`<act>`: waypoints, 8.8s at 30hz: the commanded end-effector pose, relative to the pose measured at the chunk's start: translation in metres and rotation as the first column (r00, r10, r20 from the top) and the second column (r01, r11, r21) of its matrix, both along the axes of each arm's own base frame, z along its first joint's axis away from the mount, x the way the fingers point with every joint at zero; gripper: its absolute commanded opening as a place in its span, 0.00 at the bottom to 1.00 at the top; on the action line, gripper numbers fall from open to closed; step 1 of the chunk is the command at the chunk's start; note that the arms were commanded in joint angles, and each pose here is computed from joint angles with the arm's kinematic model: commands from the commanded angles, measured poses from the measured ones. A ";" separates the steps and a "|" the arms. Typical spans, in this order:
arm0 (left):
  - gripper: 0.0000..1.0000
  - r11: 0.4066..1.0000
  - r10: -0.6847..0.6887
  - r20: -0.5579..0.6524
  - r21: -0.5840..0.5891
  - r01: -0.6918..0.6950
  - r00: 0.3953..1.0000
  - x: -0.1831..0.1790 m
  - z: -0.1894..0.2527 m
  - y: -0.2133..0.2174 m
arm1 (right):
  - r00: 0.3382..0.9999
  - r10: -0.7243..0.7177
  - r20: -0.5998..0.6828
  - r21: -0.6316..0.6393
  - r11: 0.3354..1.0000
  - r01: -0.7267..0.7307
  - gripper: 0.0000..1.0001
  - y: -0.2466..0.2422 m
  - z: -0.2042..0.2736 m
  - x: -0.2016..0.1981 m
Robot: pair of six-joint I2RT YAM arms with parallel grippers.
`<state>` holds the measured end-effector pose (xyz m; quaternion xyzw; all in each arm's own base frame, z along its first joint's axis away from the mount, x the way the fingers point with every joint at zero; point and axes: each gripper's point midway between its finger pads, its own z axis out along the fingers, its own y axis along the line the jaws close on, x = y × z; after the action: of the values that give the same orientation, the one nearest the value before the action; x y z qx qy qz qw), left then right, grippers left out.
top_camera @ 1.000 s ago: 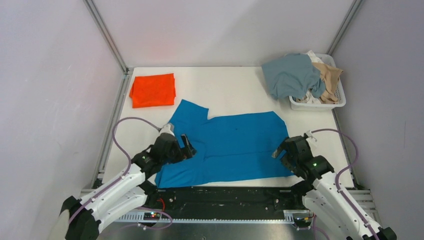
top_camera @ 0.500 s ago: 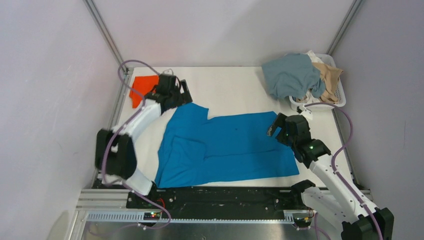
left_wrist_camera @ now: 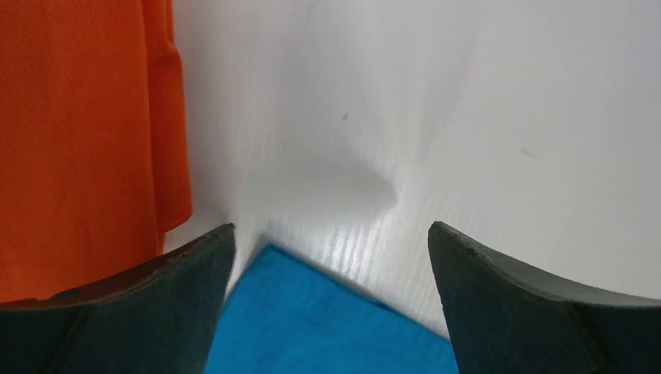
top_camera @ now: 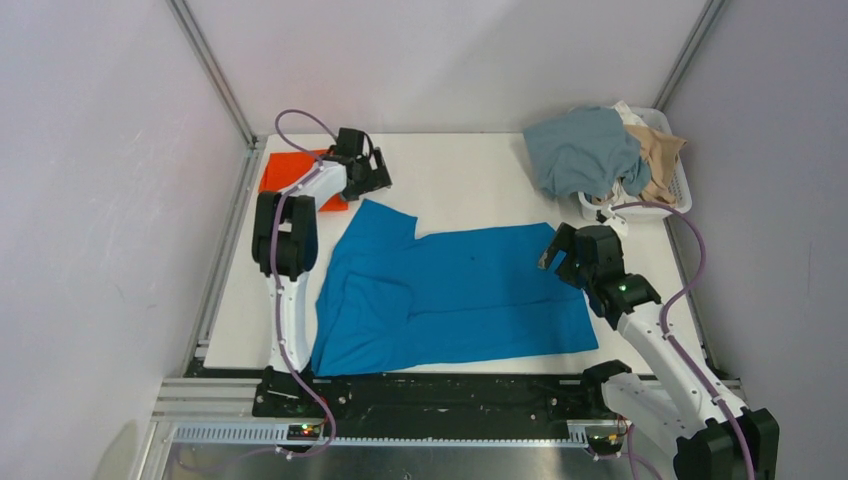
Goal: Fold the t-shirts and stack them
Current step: Grab the side of the flattened tshirt furthest away from the robot with both arms, then fold the other side of the tshirt into a rectangle, then rotate the tshirt 90 degrees, then grab the bottom of the folded rectangular tshirt with both arms
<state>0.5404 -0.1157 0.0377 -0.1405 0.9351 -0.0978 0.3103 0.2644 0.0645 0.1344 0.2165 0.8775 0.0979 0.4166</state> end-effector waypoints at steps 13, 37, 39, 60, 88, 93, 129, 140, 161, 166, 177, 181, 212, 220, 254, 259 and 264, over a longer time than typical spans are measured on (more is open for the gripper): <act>0.88 0.999 -0.027 -0.126 -0.049 0.021 0.992 -0.046 -0.009 -0.016 | 0.998 0.001 0.066 0.024 1.000 -0.003 1.00 -0.001 0.016 0.000; 0.00 0.990 -0.091 -0.125 0.092 0.103 0.988 -0.053 0.000 -0.011 | 0.997 -0.015 0.077 -0.121 0.992 0.024 0.99 -0.010 0.004 0.079; 0.00 0.989 -0.106 -0.116 0.091 0.117 0.988 -0.053 0.005 -0.013 | 0.999 -0.014 0.052 -0.171 0.985 0.023 0.99 -0.010 -0.001 0.100; 0.00 0.982 -0.147 -0.064 0.107 0.154 0.987 -0.059 0.033 -0.018 | 0.908 -0.137 -0.395 -0.428 0.902 -0.050 0.86 -0.019 -0.092 0.180; 0.00 0.982 -0.152 -0.017 0.108 0.153 0.988 -0.073 0.056 -0.015 | 0.880 -0.245 -0.406 -0.442 0.896 0.045 0.29 -0.035 -0.091 0.173; 0.00 0.983 -0.157 -0.007 0.101 0.156 0.988 -0.072 0.060 -0.017 | 0.885 -0.231 -0.404 -0.450 0.893 0.028 0.07 -0.031 -0.090 0.175; 0.00 0.990 -0.130 0.190 -0.025 0.137 0.973 -0.297 0.074 -0.022 | 0.950 -0.148 -0.273 -0.430 0.903 0.017 0.00 -0.013 -0.043 0.061; 0.00 0.984 -0.126 0.232 -0.097 0.152 0.964 -0.333 0.086 -0.020 | 0.958 -0.118 -0.263 -0.414 0.910 -0.001 0.00 -0.015 -0.034 0.048; 0.23 0.960 -0.215 -0.057 -0.194 0.200 0.975 -0.411 0.024 -0.029 | 0.910 -0.195 -0.366 -0.442 0.897 0.014 0.17 -0.030 -0.060 -0.001; 0.64 0.947 -0.228 -0.103 -0.255 0.196 0.968 -0.435 0.020 -0.031 | 0.861 -0.360 -0.359 -0.514 0.847 0.139 0.52 -0.062 -0.056 -0.054; 1.00 0.960 -0.227 0.175 -0.124 0.250 0.958 -0.381 0.107 -0.035 | 0.996 0.045 -0.078 -0.135 0.989 -0.055 0.99 0.014 -0.002 0.000; 1.00 0.986 -0.154 0.166 -0.033 0.161 0.974 -0.344 0.097 -0.040 | 0.970 0.233 -0.071 -0.018 0.972 -0.235 0.99 0.058 -0.009 0.015; 1.00 0.845 -0.164 0.024 -0.513 0.153 0.986 0.004 0.015 -0.141 | 0.745 0.591 -0.310 0.421 0.787 -0.450 0.99 0.173 -0.101 -0.082; 1.00 0.710 -0.224 0.078 -0.669 0.218 0.971 0.065 0.027 -0.167 | 0.428 0.889 -0.161 0.572 0.438 -0.694 0.99 0.285 -0.086 -0.132; 1.00 0.785 -0.171 0.543 -0.430 0.447 0.822 -0.033 0.291 -0.123 | 0.744 0.668 -0.005 0.315 0.707 -0.632 1.00 0.195 -0.005 -0.121; 1.00 0.895 -0.129 0.484 -0.318 0.312 0.865 -0.141 0.244 -0.086 | 0.704 0.707 -0.066 0.345 0.678 -0.649 0.99 0.184 -0.027 -0.151; 1.00 0.919 -0.199 0.326 -0.266 0.292 0.924 -0.246 0.140 -0.088 | 0.685 0.718 -0.123 0.413 0.664 -0.623 0.96 0.187 -0.050 -0.172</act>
<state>0.3425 -0.2118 0.3084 -0.0459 0.7719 -0.4012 0.4910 0.1072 0.2487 0.0933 -0.0629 0.9084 0.3533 0.2147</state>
